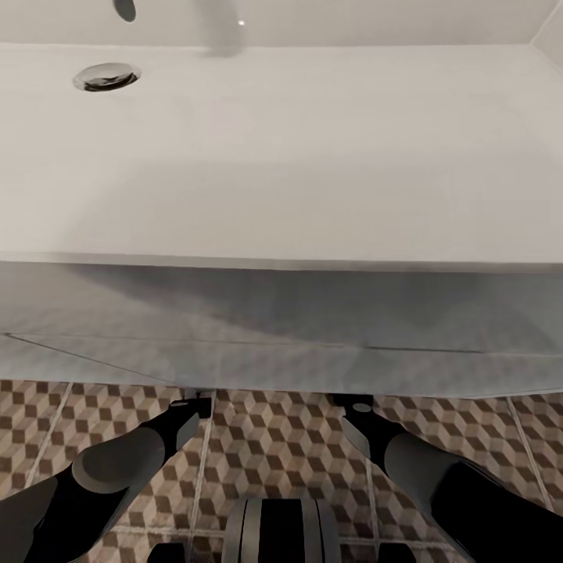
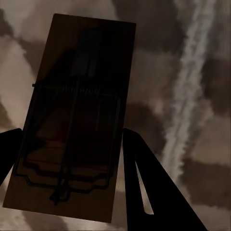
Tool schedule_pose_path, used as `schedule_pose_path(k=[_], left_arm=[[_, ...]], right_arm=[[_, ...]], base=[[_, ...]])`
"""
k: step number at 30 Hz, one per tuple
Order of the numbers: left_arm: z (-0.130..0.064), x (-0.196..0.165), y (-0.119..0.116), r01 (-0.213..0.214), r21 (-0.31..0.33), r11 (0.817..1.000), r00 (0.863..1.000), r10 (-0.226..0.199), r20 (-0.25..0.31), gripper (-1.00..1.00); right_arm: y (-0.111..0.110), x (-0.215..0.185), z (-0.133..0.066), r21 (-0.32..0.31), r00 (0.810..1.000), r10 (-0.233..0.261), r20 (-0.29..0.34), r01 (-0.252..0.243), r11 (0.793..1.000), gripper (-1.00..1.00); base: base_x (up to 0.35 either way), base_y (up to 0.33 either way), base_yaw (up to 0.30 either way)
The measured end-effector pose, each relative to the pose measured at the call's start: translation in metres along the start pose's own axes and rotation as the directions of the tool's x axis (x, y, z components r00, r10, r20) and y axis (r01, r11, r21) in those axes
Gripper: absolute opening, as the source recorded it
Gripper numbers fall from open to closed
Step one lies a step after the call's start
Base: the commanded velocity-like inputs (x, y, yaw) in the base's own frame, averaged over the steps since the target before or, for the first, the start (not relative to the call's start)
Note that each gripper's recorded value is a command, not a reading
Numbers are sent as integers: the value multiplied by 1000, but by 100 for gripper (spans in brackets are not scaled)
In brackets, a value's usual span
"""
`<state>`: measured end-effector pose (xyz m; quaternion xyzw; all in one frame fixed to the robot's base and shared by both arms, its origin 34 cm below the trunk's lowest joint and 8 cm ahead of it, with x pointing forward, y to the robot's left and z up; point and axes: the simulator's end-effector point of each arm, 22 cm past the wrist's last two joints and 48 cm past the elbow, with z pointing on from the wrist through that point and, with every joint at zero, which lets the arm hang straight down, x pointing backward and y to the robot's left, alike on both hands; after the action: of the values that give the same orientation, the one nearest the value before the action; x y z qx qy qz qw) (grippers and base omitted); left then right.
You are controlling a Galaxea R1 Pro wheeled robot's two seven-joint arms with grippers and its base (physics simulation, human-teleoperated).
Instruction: Take the four mousetraps from the cabinet in the bathroom and place them on the bathroom floor. Make sure all four end up on the same floor surface, and ensure that at least two of them are either under or directly next to the same bathroom sink.
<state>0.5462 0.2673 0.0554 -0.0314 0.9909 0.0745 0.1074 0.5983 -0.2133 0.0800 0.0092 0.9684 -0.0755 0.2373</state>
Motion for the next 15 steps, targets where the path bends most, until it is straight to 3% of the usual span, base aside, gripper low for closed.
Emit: schedule_pose_path(k=[15], left_arm=[[6,8,-1,-12,-1,1000,1000,12,-14,-100]], right_arm=[[-2,1,4,14,1000,14,28,-14,1000,-100]], base=[[0,0,0]])
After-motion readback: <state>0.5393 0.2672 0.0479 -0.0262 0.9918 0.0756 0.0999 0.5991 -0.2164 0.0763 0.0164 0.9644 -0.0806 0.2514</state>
